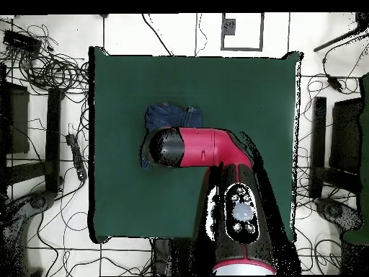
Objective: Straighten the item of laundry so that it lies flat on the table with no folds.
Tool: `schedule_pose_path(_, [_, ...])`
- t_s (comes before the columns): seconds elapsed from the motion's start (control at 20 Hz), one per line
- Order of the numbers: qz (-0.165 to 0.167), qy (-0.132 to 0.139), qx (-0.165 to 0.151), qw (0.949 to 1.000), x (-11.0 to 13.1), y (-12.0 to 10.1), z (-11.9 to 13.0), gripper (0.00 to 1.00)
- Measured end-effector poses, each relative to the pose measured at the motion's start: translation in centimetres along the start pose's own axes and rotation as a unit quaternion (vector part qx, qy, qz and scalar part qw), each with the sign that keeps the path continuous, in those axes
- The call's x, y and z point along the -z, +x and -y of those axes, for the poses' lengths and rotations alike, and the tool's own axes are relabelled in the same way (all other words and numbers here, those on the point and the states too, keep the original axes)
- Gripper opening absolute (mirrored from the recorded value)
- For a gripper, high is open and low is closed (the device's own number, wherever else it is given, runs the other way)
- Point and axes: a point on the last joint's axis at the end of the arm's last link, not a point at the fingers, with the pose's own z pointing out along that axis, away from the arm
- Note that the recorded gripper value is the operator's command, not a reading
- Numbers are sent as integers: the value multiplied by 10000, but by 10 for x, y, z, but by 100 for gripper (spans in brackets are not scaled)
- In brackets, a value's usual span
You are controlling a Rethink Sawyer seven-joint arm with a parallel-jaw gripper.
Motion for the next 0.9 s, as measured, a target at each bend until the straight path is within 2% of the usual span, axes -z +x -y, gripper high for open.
schedule_pose_path(0.3, [-95,-15,-18,10000,25,-14,5,0])
schedule_pose_path(0.65, [27,-67,-60,10000,41,-24,15,0])
schedule_pose_path(0.8, [143,-137,-126,9997,43,-29,28,0])
schedule_pose_path(0.9, [273,-196,-234,9992,38,-31,48,0])
